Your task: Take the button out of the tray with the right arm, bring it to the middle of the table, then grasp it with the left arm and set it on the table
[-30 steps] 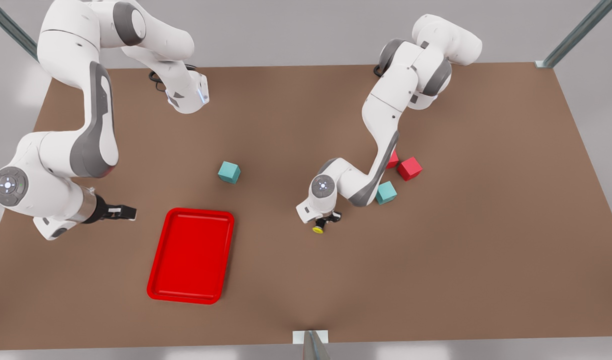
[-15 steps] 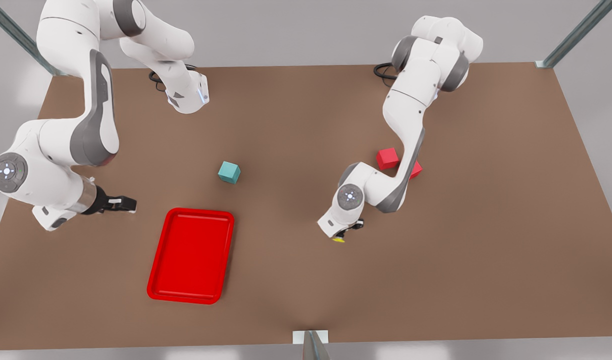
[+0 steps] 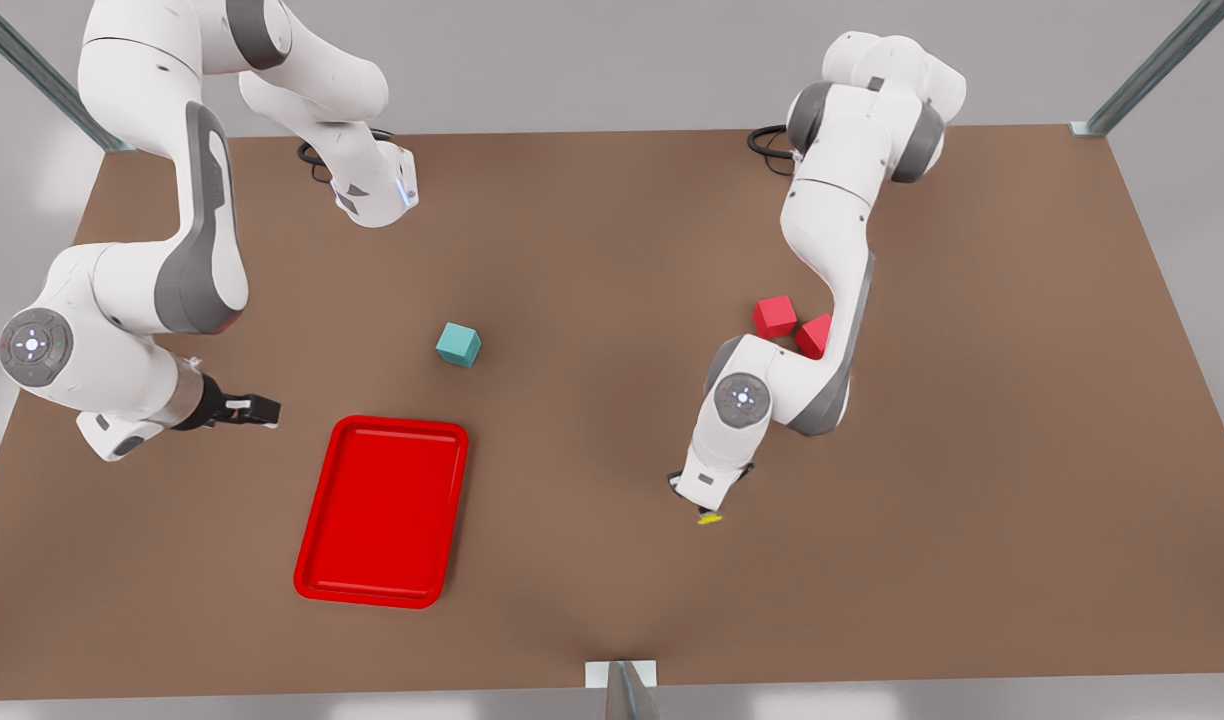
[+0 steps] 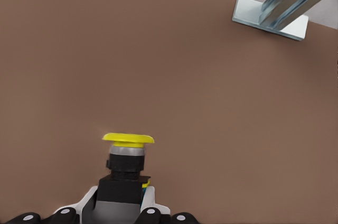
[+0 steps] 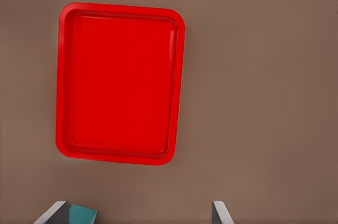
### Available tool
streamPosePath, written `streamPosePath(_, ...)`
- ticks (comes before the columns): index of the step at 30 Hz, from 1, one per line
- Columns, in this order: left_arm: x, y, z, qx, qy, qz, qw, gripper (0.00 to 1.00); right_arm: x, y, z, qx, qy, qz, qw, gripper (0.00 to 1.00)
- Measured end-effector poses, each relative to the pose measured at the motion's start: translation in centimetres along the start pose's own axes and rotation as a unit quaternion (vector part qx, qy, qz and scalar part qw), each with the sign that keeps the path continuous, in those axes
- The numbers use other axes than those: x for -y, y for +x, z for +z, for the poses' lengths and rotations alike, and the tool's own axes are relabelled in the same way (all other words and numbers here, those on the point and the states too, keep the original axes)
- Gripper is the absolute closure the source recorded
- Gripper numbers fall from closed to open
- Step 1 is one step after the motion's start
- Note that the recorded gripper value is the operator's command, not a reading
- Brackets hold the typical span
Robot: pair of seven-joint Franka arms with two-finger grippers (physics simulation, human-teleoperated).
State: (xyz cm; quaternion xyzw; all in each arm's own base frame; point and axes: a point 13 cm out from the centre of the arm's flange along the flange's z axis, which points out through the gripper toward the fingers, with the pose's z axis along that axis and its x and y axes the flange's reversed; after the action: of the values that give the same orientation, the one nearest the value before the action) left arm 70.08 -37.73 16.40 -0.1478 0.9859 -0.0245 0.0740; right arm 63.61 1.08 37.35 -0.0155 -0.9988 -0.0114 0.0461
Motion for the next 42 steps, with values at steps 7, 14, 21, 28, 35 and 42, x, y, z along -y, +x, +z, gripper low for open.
streamPosePath(7, -2.5, -2.9, 3.7, 0.127, -0.079, -0.027, 0.988, 0.60, 0.1, 0.0, -0.1, 0.000, -0.002, 0.004, 1.000, 0.00)
streamPosePath(14, -2.9, -2.4, 5.1, 0.261, -0.173, 0.003, 0.950, 0.60, 0.3, 0.0, 0.0, 0.000, -0.004, 0.008, 1.000, 0.00)
streamPosePath(21, -3.8, -1.1, 8.7, 0.336, -0.201, -0.046, 0.919, 0.60, 0.1, -0.1, 0.0, 0.000, -0.005, 0.009, 1.000, 0.00)
streamPosePath(28, -4.4, -0.6, 10.9, 0.365, -0.171, -0.133, 0.905, 0.60, 0.2, 0.0, 0.0, 0.000, -0.005, 0.010, 1.000, 0.00)
streamPosePath(35, -3.3, 0.4, 11.3, 0.402, -0.141, -0.175, 0.888, 0.60, 0.3, -0.1, 0.0, 0.000, -0.005, 0.011, 1.000, 0.00)
streamPosePath(42, -2.6, 1.5, 11.6, 0.428, -0.123, -0.201, 0.873, 0.60, 0.2, -0.1, 0.0, 0.001, -0.005, 0.011, 1.000, 0.00)
